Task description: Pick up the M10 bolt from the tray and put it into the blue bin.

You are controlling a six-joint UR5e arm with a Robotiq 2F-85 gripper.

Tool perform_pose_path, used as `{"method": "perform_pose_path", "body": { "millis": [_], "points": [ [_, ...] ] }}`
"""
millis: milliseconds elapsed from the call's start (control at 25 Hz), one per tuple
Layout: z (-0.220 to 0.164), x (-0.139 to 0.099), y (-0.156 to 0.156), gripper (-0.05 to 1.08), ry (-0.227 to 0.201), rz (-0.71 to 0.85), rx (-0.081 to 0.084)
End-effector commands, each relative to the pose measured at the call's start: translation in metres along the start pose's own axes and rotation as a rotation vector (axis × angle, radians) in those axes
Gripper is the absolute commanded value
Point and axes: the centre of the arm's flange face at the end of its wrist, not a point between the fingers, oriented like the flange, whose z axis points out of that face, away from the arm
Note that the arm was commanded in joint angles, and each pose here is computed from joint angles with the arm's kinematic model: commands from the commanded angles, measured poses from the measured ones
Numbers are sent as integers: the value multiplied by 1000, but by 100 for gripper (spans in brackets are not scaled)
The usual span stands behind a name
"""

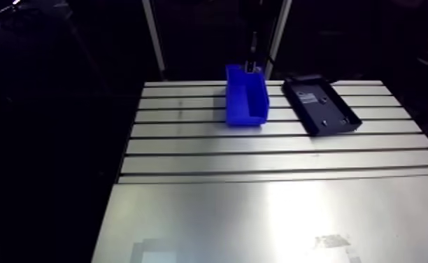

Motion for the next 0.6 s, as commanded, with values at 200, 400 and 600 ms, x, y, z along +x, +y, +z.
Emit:
{"method": "perform_pose_path", "body": {
  "millis": [200, 400, 600],
  "points": [
    [42, 2, -3, 99, -2, 10, 21],
    [60, 1, -1, 99, -5, 14, 37],
    [72, -1, -2, 99, -8, 17, 47]
  ]
}}
